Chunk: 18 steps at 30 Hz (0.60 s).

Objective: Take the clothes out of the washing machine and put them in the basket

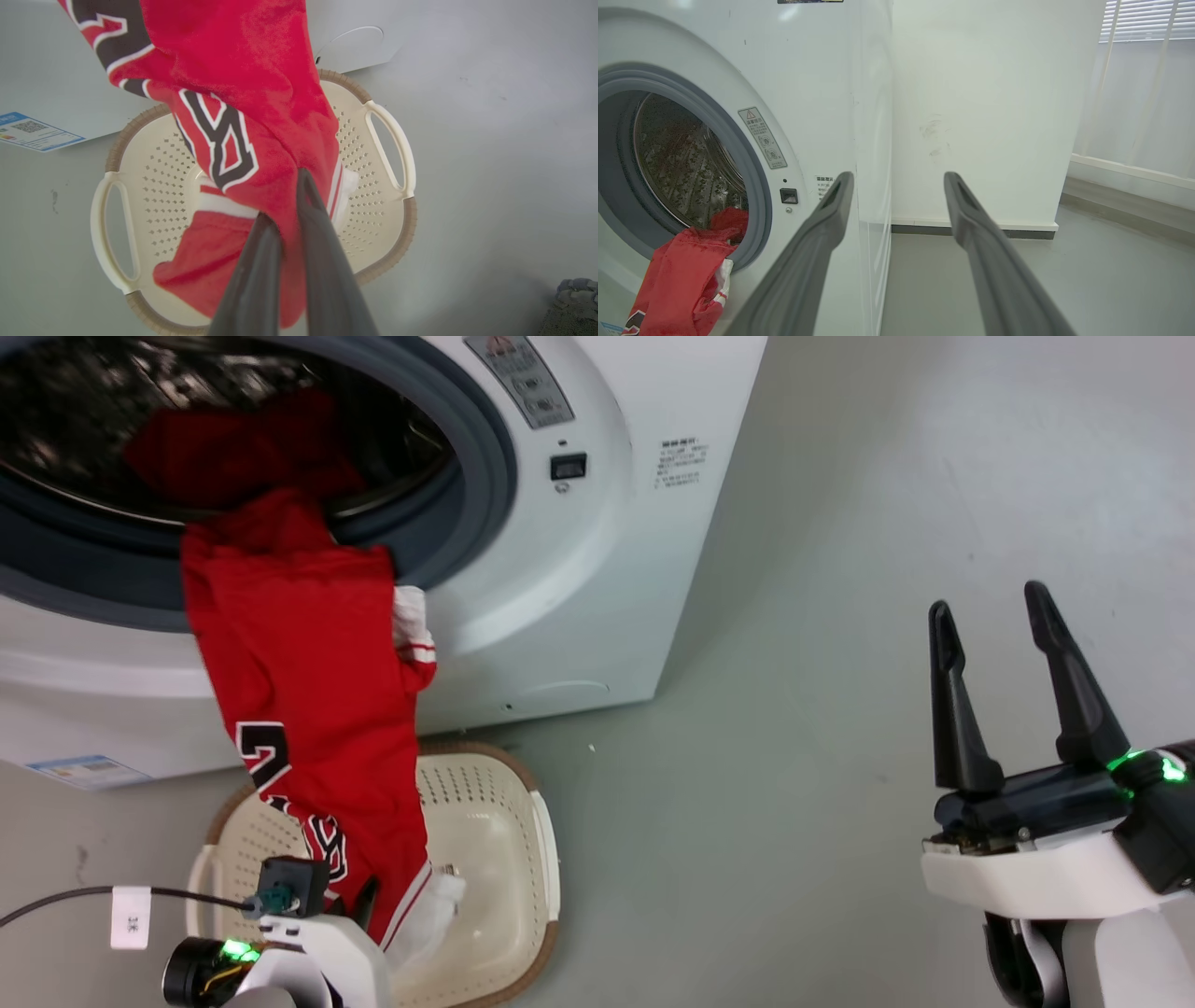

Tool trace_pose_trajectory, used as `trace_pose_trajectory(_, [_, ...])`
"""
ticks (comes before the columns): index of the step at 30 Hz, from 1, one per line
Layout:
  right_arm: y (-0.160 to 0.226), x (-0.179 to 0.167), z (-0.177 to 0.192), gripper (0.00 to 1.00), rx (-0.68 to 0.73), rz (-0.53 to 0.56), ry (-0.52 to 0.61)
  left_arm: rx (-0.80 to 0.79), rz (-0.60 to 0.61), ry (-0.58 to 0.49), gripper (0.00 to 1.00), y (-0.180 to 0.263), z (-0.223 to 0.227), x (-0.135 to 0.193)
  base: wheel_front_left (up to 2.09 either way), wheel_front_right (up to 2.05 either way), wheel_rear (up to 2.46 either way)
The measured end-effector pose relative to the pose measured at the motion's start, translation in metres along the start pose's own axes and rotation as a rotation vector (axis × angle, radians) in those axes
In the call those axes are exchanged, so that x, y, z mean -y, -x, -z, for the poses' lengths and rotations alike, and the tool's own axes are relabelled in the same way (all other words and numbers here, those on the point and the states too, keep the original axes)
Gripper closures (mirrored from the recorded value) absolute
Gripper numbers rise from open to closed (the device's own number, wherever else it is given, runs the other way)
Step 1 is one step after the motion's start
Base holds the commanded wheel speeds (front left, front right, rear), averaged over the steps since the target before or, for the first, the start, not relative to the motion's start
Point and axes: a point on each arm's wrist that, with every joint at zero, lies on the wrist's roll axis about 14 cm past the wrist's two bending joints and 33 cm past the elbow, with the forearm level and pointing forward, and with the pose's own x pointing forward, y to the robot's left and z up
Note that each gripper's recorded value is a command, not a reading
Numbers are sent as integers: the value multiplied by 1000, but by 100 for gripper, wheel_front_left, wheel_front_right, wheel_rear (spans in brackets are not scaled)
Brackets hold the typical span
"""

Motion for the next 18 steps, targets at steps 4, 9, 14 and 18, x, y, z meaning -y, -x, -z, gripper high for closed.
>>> trace_pose_trajectory(4, [-10,8,15,0,-28,18,8,-85,9,28,100,-26,20,-1,0,0,0])
trace_pose_trajectory(9, [-22,16,36,0,-62,32,18,-197,-10,52,100,-52,47,-12,0,0,0])
trace_pose_trajectory(14, [-35,23,57,0,-89,41,30,-265,-16,52,100,-78,63,-20,0,0,0])
trace_pose_trajectory(18, [-43,28,76,0,-118,47,38,-332,-14,59,100,-95,81,-22,0,0,0])
